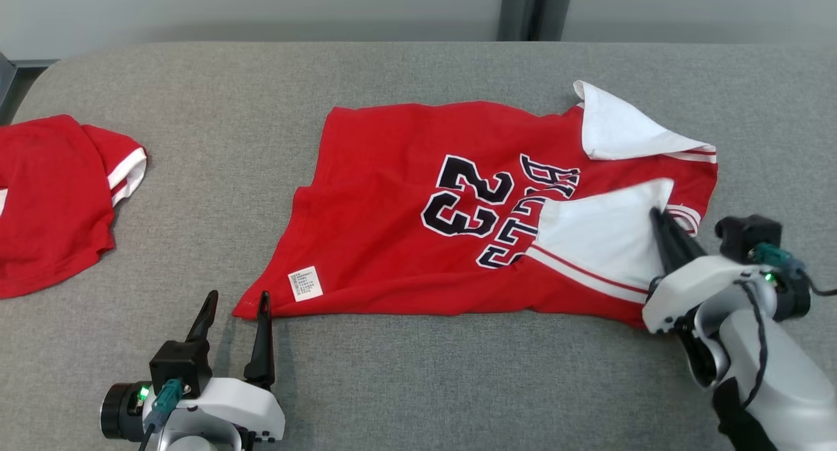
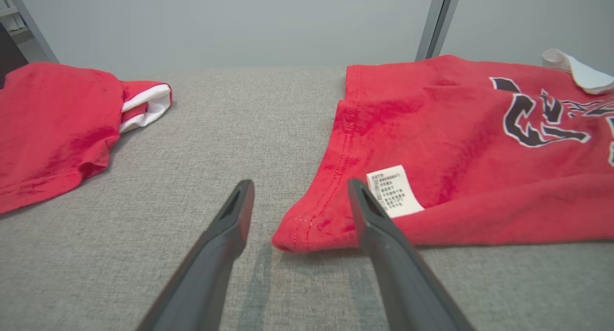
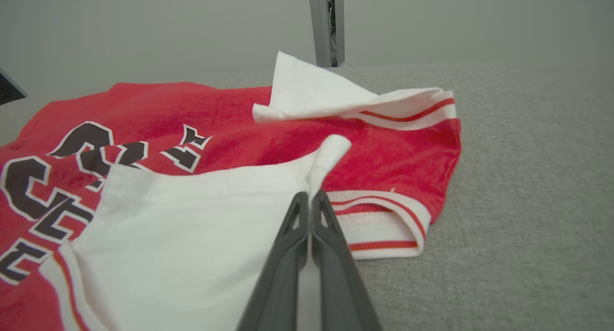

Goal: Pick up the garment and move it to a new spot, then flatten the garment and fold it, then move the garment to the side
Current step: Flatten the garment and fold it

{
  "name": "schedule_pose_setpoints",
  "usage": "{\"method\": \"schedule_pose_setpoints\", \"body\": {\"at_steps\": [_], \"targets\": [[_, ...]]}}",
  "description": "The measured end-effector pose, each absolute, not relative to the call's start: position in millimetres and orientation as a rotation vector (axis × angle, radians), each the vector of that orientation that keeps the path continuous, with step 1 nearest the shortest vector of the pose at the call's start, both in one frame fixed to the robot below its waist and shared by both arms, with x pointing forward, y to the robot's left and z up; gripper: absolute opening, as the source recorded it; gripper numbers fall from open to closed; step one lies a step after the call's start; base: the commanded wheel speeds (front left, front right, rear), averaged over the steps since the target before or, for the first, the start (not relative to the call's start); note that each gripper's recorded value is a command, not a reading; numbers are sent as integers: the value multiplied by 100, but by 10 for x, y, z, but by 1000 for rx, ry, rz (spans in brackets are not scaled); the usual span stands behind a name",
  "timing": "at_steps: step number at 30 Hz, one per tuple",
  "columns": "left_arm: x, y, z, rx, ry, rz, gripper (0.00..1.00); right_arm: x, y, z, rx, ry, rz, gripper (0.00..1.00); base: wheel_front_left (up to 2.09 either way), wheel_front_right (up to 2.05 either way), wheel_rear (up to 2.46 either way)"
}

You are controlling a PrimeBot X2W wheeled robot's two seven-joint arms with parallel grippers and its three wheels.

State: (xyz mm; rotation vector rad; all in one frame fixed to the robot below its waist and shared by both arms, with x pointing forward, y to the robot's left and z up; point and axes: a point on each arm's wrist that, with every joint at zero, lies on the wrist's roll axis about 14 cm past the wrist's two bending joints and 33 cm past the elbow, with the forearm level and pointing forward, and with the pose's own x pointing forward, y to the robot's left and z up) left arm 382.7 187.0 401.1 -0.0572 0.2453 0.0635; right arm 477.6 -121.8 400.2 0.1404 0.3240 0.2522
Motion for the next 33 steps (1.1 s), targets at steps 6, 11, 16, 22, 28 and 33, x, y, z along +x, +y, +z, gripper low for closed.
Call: {"method": "schedule_pose_setpoints", "body": {"at_steps": [6,11,16,22,28,33], "targets": [[3806,1880,4090,-62,223,68,100,5049,-1346,4811,92,66,261,0,0,0,0],[3772,1865,4161,-64,204,63,100,5055,-1368,5563,-15,-156,301,0,0,0,0],[3782,1776,4204,-66,192,35,100,4846,-1238,5864,-116,-251,391,0,0,0,0],[3748,1659,4110,-71,222,3,100,4401,-1298,5393,-131,-138,422,0,0,0,0],[3771,1594,4092,-71,228,-16,100,3836,-1481,4680,-44,75,367,37,0,0,0],[3763,1584,4140,-62,214,-23,100,3552,-1563,4534,56,125,306,100,0,0,0]]}}
